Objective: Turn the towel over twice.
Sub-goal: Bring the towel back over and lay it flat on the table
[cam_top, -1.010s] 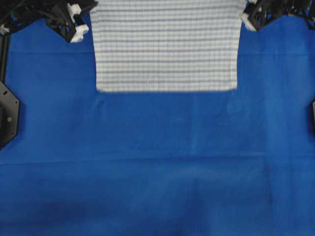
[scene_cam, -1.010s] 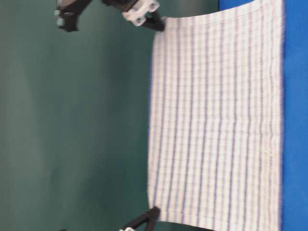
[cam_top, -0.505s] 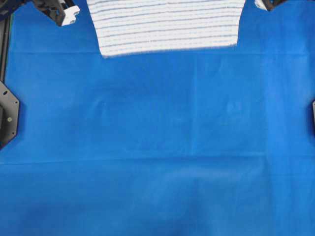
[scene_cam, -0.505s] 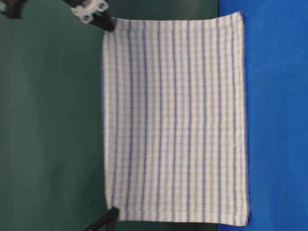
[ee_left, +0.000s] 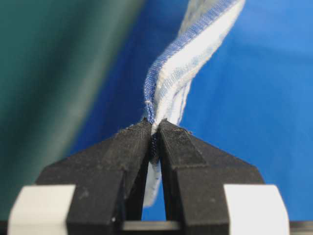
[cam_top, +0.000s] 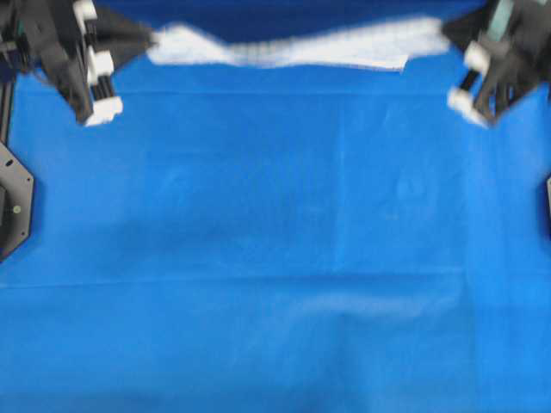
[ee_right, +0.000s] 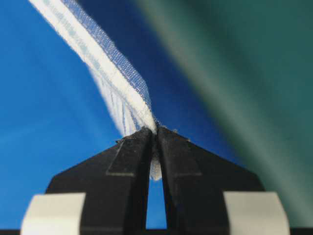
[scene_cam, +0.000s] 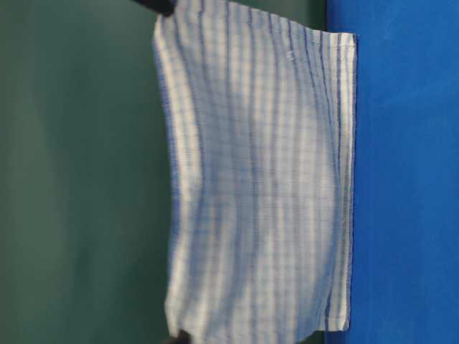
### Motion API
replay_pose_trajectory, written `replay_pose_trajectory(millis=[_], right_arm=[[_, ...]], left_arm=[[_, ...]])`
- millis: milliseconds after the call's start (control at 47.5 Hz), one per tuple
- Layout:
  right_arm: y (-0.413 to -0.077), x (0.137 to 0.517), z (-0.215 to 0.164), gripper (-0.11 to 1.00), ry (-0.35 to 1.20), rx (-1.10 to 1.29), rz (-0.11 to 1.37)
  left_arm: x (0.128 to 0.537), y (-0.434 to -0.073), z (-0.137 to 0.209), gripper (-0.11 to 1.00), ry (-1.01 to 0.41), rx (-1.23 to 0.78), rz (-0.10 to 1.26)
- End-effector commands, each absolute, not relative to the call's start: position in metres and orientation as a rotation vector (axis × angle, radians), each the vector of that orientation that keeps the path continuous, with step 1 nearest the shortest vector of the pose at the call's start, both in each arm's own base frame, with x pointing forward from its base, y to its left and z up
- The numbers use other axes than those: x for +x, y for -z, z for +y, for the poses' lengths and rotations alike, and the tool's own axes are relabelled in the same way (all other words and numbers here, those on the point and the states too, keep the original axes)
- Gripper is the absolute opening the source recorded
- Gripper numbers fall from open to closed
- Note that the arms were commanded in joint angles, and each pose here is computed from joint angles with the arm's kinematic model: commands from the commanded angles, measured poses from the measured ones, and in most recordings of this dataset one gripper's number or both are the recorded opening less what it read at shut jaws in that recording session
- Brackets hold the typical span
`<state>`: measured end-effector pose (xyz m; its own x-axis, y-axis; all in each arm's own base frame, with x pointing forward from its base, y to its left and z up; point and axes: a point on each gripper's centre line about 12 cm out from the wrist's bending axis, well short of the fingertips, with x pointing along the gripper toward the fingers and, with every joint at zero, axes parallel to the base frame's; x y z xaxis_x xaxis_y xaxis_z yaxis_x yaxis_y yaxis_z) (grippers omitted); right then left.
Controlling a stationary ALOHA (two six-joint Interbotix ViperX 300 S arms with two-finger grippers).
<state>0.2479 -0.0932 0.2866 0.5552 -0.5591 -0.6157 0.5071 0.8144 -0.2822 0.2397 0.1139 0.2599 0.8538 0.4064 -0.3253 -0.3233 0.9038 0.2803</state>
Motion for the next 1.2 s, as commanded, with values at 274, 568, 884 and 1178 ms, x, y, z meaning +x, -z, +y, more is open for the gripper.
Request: replay_pose_trajectory(millis=[274,568,884,1178], right_arm=[[-0.24,0.26,-0.027,0.08,0.408,0.056,0.892],[-0.188,0.264,0.004,0.08,0.338,0.181,0.942],[-0.157,0.265,0.042,0.08,0.285,0.265,0.993],[-0.135,0.271,0.063,0.08,0.253,0.309,1.029]], left_arm=[[0.241,-0.209,0.051,0.04,-0.157,0.161,0.478],[0.239,-0.177,0.0,0.04,0.013,0.055,0.552],[0.246,-0.144,-0.032,0.04,0.103,-0.016,0.656],[0.251,-0.117,-0.044,0.04,0.136,-0.007,0.731]])
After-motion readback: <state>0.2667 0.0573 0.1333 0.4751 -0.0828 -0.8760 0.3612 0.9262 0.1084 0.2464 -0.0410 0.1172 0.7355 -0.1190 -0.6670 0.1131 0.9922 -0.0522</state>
